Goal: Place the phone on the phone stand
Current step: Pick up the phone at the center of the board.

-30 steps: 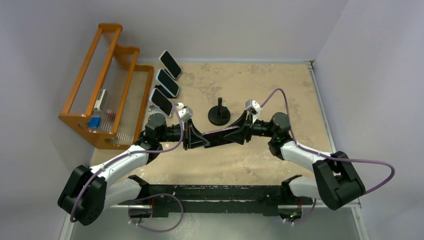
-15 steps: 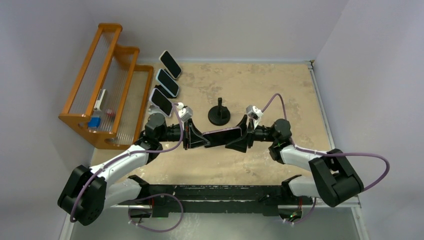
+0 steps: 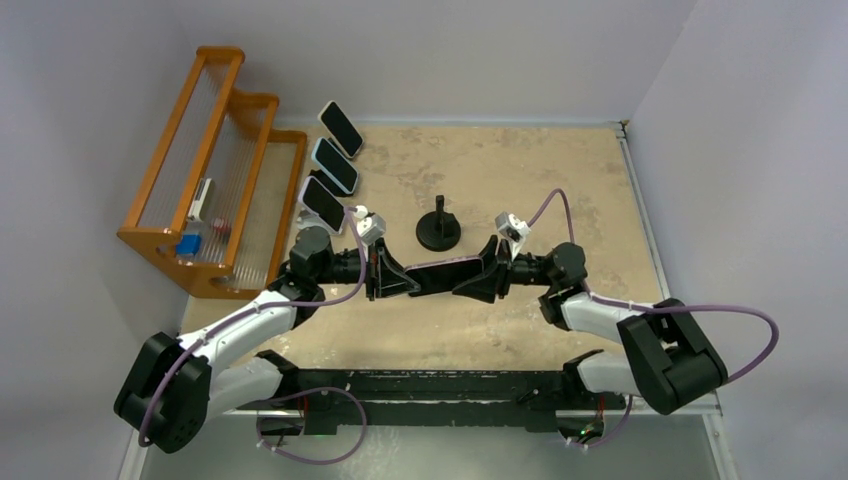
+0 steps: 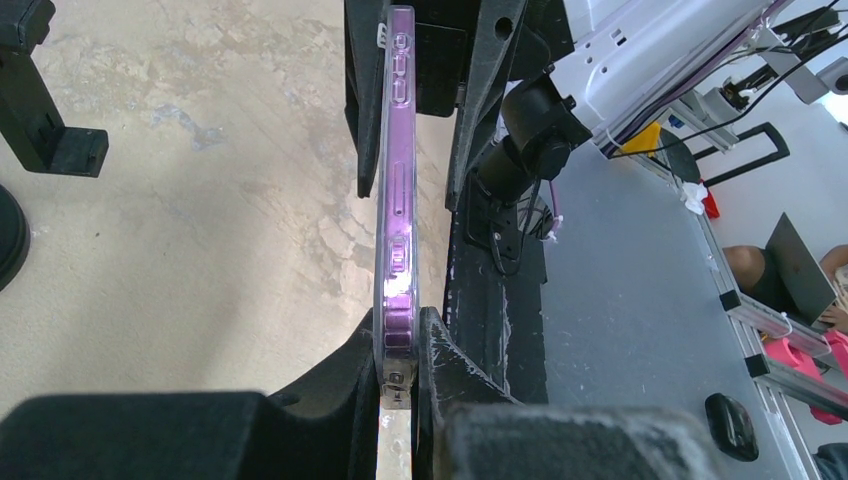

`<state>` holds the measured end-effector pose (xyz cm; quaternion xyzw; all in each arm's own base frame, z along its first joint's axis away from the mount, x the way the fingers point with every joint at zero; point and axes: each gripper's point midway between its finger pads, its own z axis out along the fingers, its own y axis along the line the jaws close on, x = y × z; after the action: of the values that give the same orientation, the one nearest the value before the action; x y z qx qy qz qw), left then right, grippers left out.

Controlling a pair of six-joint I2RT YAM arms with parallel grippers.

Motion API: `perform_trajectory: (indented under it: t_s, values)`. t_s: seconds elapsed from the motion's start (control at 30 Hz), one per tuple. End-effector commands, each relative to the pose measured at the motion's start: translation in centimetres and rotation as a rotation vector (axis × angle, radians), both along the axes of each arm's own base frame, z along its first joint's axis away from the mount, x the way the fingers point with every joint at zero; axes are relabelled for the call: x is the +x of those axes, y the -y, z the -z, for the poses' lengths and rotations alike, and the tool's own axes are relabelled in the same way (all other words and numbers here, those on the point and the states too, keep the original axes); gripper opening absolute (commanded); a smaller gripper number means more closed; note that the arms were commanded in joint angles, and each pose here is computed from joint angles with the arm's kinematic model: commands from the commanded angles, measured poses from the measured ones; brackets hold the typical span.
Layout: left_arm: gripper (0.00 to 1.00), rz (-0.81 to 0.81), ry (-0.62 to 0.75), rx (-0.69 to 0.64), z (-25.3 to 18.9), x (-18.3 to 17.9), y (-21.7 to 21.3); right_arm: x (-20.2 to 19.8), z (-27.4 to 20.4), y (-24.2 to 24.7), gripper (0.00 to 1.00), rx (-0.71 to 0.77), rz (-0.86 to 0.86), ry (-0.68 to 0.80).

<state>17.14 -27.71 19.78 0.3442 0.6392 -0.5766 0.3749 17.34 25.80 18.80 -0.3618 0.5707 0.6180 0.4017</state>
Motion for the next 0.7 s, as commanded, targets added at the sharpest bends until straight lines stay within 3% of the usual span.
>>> perform_trajectory:
  t_s: [0.0, 0.2, 0.27, 0.33, 0.43, 0.47, 0.53, 0.57, 0.67]
  values:
    - [0.00, 0.014, 0.143, -0.072, -4.0, 0.3, 0.3, 0.0, -0.9, 0.3, 0.43, 0.020, 0.012, 0.069]
    - [0.00, 0.018, 0.139, -0.069, -3.8, 0.3, 0.3, 0.2, -0.3, 0.3, 0.35, 0.015, 0.019, 0.056]
    - [0.00, 0.020, 0.135, -0.068, -3.7, 0.3, 0.4, 0.3, -0.3, 0.3, 0.26, 0.014, 0.014, 0.055]
    - [0.00, 0.019, 0.135, -0.068, -3.5, 0.4, 0.4, 0.4, -0.3, 0.2, 0.00, 0.014, 0.016, 0.055]
    - [0.00, -0.005, 0.112, -0.054, -2.7, 1.1, 0.6, 0.7, -0.9, 0.5, 0.00, 0.036, 0.058, 0.063]
    - [0.04, -0.024, 0.101, -0.046, -2.4, 1.6, 0.6, 0.9, -1.3, 0.7, 0.00, 0.048, 0.078, 0.073]
    - [0.35, -0.069, 0.085, -0.029, -1.8, 2.8, 0.8, 1.7, -2.9, 1.7, 0.00, 0.104, 0.161, 0.094]
    - [0.45, -0.091, 0.093, -0.027, -1.8, 3.4, 0.9, 1.9, -4.1, 2.4, 0.00, 0.151, 0.208, 0.112]
    - [0.56, -0.162, 0.156, -0.017, -2.2, 5.9, 1.0, 2.7, -8.3, 5.6, 0.00, 0.268, 0.356, 0.184]
